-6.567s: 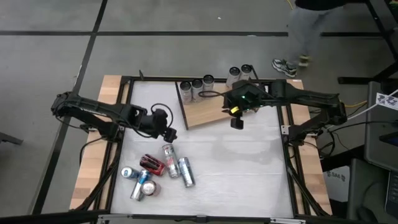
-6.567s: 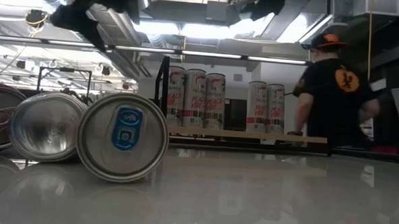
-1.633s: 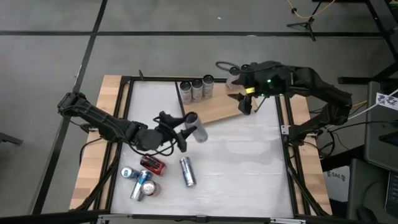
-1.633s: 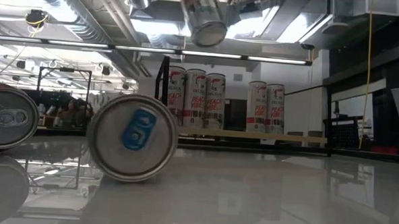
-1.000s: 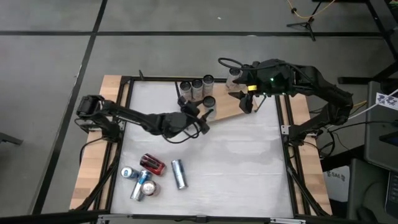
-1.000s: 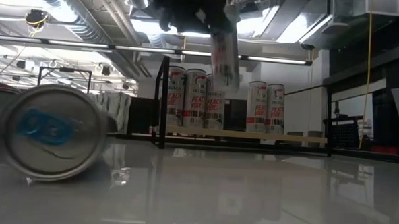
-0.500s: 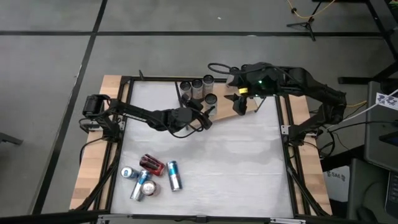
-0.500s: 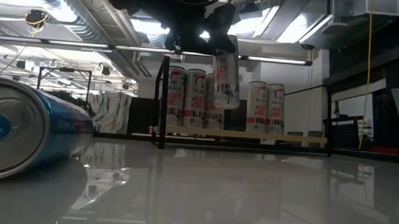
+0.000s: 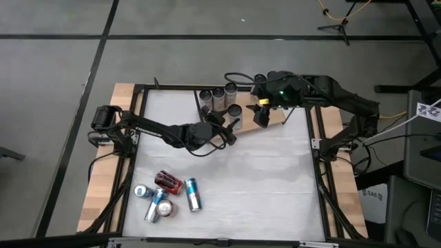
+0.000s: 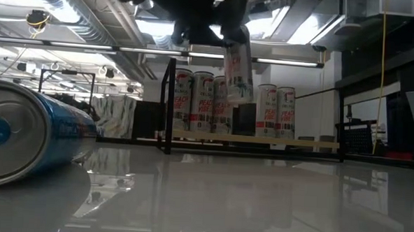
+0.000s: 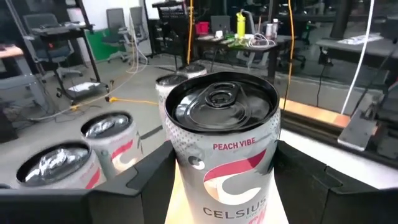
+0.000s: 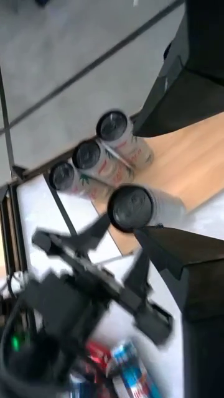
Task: Place canned beverage on shelf
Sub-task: Put the white pink soda can on the shelf aligned with the other white pink soda cans
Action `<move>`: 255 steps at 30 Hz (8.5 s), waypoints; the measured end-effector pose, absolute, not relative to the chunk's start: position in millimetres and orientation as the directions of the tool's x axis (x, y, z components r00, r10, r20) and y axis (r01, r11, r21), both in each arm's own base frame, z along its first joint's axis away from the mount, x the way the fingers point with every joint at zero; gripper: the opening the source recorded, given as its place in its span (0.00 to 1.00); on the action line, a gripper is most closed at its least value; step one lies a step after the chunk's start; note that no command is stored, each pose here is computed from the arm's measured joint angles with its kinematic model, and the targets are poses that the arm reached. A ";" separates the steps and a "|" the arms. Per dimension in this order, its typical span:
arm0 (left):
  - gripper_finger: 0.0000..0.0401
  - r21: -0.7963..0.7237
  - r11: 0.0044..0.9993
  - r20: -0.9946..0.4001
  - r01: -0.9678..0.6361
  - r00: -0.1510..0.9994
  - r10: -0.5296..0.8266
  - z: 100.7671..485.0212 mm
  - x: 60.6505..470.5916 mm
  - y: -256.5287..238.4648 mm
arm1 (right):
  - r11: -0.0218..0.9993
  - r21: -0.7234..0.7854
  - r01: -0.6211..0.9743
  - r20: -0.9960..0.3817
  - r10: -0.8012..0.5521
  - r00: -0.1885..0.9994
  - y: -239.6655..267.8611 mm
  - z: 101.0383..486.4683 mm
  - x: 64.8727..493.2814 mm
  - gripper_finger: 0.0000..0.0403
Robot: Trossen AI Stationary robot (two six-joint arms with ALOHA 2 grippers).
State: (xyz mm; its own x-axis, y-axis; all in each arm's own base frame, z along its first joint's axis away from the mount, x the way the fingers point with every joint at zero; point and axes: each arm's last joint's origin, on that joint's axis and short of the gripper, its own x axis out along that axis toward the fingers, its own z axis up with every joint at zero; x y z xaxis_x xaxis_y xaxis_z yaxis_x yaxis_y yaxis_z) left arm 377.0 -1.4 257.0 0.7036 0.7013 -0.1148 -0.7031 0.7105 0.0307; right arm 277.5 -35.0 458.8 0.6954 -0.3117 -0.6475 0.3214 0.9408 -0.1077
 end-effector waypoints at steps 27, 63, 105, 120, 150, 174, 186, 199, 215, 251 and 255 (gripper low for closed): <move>0.55 0.121 0.517 -0.181 -0.847 0.494 0.851 223.3 456.1 41.7 | 0.890 -0.153 0.430 -0.671 -0.413 0.616 -67.8 465.2 256.0 0.61; 0.67 0.094 0.590 -0.235 -0.802 0.558 0.796 212.8 459.0 46.1 | 0.895 -0.145 0.421 -0.674 -0.401 0.620 -67.4 465.0 256.3 0.61; 0.82 0.018 0.639 -0.232 -0.769 0.618 0.751 223.1 458.2 46.9 | 0.895 -0.143 0.423 -0.688 -0.397 0.608 -67.0 463.6 255.2 0.61; 0.82 -0.003 0.649 -0.198 -0.760 0.637 0.745 248.3 450.7 27.1 | 0.879 -0.097 0.468 -0.687 -0.399 0.607 -67.1 463.7 255.1 0.61; 0.82 0.150 0.763 -0.402 -0.629 0.666 0.628 383.5 293.5 -20.5 | 0.676 0.274 0.684 -0.869 -0.131 0.478 -107.7 410.5 296.9 0.61; 0.82 0.138 0.810 -0.483 -0.571 0.675 0.558 365.1 303.7 -37.0 | 0.667 0.182 0.722 -0.953 -0.062 0.296 -132.3 367.8 317.5 0.61; 0.82 0.138 0.809 -0.483 -0.571 0.675 0.558 365.2 303.6 -36.9 | 0.701 0.147 0.698 -0.955 -0.083 0.285 -133.4 366.5 318.4 0.61; 0.82 0.141 0.809 -0.485 -0.570 0.673 0.558 364.9 303.4 -36.9 | 0.716 0.120 0.688 -0.971 -0.058 0.230 -134.2 341.3 321.2 0.61; 0.82 0.143 0.810 -0.485 -0.569 0.673 0.559 365.0 303.3 -36.8 | 0.716 0.132 0.686 -0.963 -0.071 0.259 -135.8 340.4 324.3 0.61; 0.82 0.144 0.810 -0.486 -0.569 0.672 0.559 364.9 303.2 -36.8 | 0.559 0.105 0.822 -0.948 -0.192 0.252 -114.9 357.5 330.0 0.61; 0.82 0.144 0.810 -0.486 -0.569 0.672 0.559 364.9 303.1 -36.9 | 0.560 0.104 0.822 -0.948 -0.193 0.252 -115.0 357.5 330.0 0.61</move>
